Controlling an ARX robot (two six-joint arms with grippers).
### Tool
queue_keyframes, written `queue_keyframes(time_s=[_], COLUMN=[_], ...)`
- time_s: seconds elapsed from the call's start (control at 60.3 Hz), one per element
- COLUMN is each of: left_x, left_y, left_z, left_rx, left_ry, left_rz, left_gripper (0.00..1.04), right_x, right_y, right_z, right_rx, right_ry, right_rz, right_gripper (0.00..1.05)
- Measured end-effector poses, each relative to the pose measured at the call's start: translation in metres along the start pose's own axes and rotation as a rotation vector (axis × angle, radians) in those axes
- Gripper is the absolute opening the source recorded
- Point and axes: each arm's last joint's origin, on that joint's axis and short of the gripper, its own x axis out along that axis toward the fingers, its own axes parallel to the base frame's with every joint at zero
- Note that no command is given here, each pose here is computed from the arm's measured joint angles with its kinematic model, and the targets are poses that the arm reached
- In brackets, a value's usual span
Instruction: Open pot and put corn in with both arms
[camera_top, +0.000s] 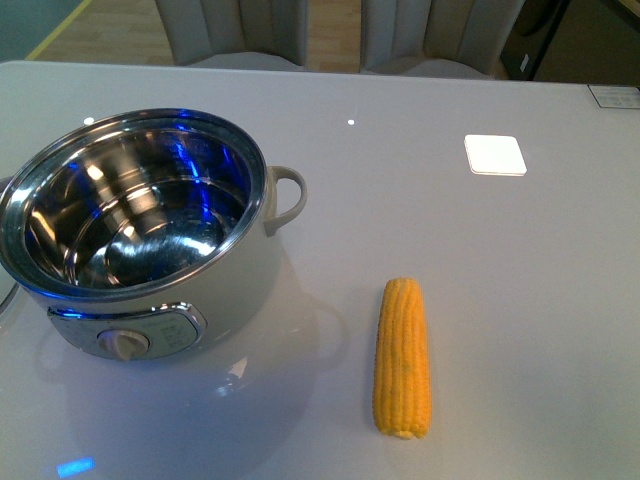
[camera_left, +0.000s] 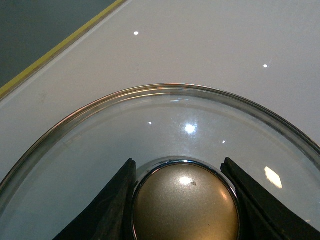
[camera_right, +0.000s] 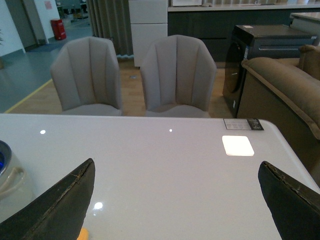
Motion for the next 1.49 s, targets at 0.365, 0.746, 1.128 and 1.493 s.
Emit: queue_keyframes(time_s=[0.365, 0.746, 1.128, 1.493], left_x=[0.000, -0.008, -0.062, -0.164], left_y=[0.000, 0.016, 0.018, -0.001], left_z=[0.000, 0.042, 0.120, 0.156], left_rx=[0.003, -0.007, 0.000, 0.009], left_ry=[-0.004, -0.067, -0.153, -0.207], left_rz=[0.001, 0.034, -0.115, -0.261], left_gripper=[0.99, 0.98, 0.98, 0.98], right_x=[0.000, 0.000, 0.000, 0.000], right_y=[0.000, 0.000, 0.000, 0.000], right_z=[0.000, 0.000, 0.000, 0.000], right_rx=[0.000, 0.000, 0.000, 0.000], right_ry=[0.000, 0.000, 0.000, 0.000], right_rz=[0.000, 0.000, 0.000, 0.000], right_gripper=[0.96, 0.96, 0.96, 0.96])
